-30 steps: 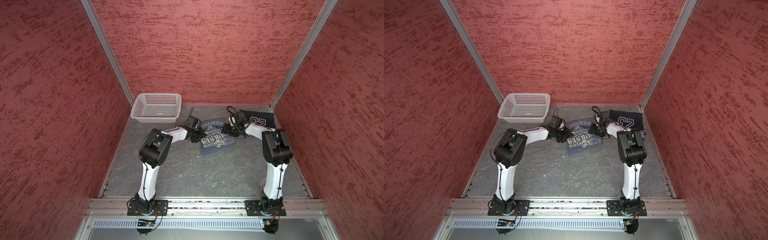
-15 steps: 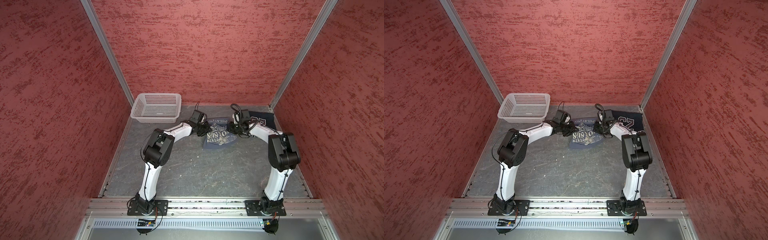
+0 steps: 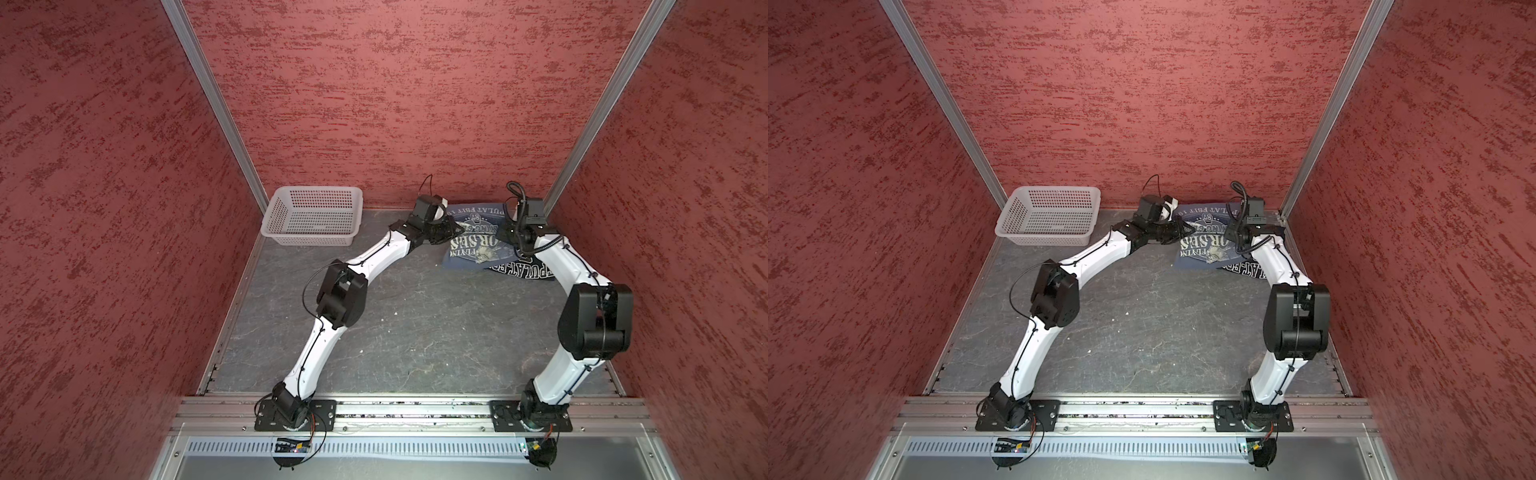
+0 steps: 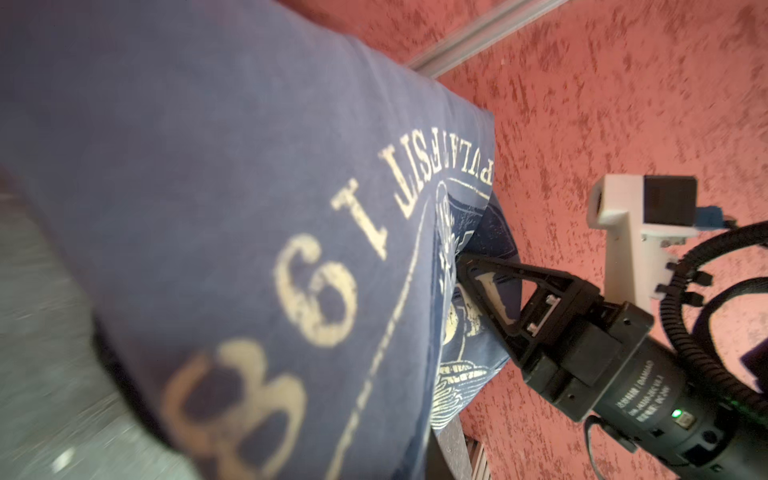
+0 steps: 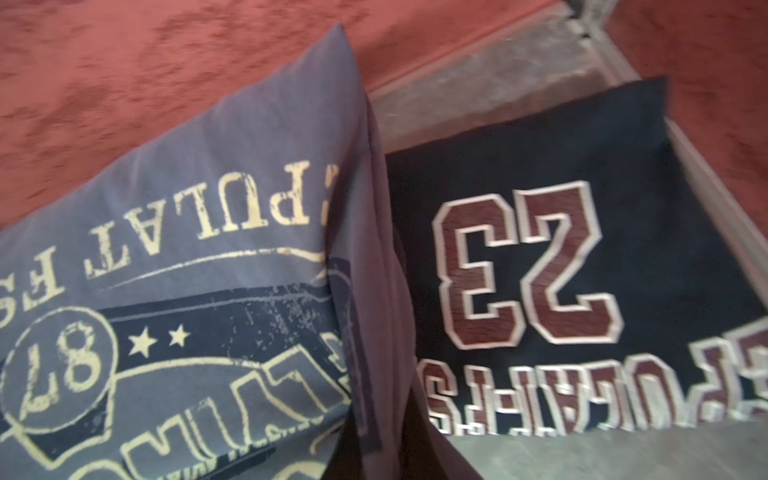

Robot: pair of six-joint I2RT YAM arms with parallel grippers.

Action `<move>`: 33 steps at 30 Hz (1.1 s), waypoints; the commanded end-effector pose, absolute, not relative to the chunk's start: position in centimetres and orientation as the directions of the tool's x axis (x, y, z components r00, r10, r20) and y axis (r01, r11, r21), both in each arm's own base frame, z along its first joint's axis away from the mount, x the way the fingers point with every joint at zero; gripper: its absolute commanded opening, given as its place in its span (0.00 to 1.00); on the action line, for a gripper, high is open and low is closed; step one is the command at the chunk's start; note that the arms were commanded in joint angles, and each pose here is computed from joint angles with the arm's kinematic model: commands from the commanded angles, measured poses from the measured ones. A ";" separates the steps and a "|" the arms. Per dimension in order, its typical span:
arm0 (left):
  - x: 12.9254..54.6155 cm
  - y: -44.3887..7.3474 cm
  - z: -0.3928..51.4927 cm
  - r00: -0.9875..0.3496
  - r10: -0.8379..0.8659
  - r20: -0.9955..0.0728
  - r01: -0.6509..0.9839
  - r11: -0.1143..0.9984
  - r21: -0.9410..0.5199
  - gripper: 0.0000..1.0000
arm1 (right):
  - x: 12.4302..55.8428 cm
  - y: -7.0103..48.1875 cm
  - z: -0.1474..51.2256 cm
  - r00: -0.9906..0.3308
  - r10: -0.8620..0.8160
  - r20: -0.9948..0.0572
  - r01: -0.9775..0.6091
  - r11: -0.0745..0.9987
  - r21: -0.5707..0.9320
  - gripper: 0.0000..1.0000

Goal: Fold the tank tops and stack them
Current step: 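Carry the folded tank top with both grippers onto the navy '23' tank top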

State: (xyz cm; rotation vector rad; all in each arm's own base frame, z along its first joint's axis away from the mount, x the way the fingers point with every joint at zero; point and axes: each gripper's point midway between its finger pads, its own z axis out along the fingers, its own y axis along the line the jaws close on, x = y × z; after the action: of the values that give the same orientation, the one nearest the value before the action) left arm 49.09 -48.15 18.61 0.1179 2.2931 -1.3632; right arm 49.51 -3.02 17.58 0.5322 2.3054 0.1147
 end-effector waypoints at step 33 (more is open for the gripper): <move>43.7 -35.5 13.2 -0.928 -0.145 -0.343 0.154 0.690 -0.708 0.00 | 46.3 8.3 10.1 -0.809 0.387 -0.443 0.212 0.894 0.395 0.00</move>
State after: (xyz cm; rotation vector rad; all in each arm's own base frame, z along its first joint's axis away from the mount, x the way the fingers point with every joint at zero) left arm 43.31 -36.29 10.90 -0.0526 2.6131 -1.1276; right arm 45.60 8.94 6.05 0.4015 2.6309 0.4133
